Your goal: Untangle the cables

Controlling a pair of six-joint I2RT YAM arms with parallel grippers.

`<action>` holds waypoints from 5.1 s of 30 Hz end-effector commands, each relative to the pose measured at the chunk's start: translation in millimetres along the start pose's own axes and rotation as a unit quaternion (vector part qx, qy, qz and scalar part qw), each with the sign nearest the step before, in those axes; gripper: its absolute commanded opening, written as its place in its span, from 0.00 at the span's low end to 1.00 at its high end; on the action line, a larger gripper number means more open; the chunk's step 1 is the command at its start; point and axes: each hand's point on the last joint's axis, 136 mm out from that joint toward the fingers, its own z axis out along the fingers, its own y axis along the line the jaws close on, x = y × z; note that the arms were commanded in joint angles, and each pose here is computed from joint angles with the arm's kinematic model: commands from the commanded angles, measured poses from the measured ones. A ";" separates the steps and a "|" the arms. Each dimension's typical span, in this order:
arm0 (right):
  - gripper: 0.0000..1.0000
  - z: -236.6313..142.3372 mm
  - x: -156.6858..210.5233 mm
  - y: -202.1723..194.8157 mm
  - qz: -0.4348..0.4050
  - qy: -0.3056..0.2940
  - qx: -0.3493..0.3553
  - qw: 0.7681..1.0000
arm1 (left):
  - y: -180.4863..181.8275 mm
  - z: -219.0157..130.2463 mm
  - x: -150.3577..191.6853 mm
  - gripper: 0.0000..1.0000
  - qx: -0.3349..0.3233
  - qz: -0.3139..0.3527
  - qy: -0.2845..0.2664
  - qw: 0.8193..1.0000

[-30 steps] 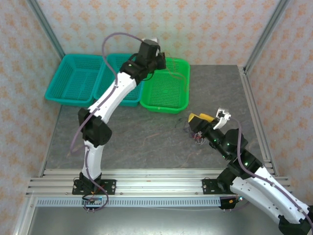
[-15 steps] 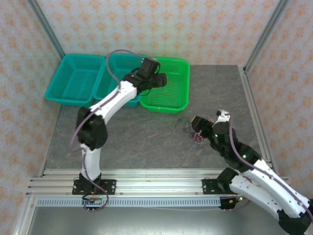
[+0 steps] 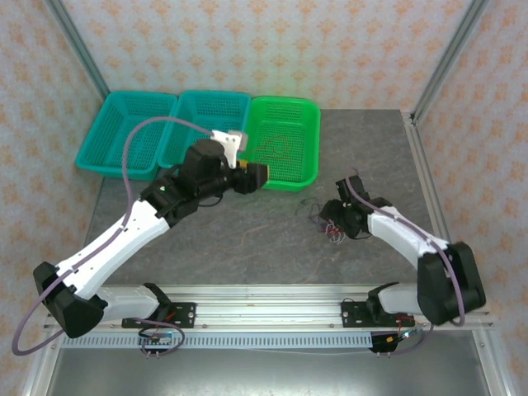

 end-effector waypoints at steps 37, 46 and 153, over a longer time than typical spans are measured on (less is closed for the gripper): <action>0.98 -86.9 128.0 154.8 -0.592 -0.176 -0.205 0.759 | 60.3 17.4 76.2 0.72 -0.098 -0.010 0.039 0.994; 1.00 -149.9 35.3 99.1 -0.241 -0.267 -0.265 0.894 | 3.9 58.9 111.8 0.68 0.047 0.094 0.174 0.979; 0.00 -108.9 24.1 110.3 -0.109 -0.082 -0.383 0.914 | -8.3 143.0 182.5 0.21 0.116 -0.019 0.261 0.958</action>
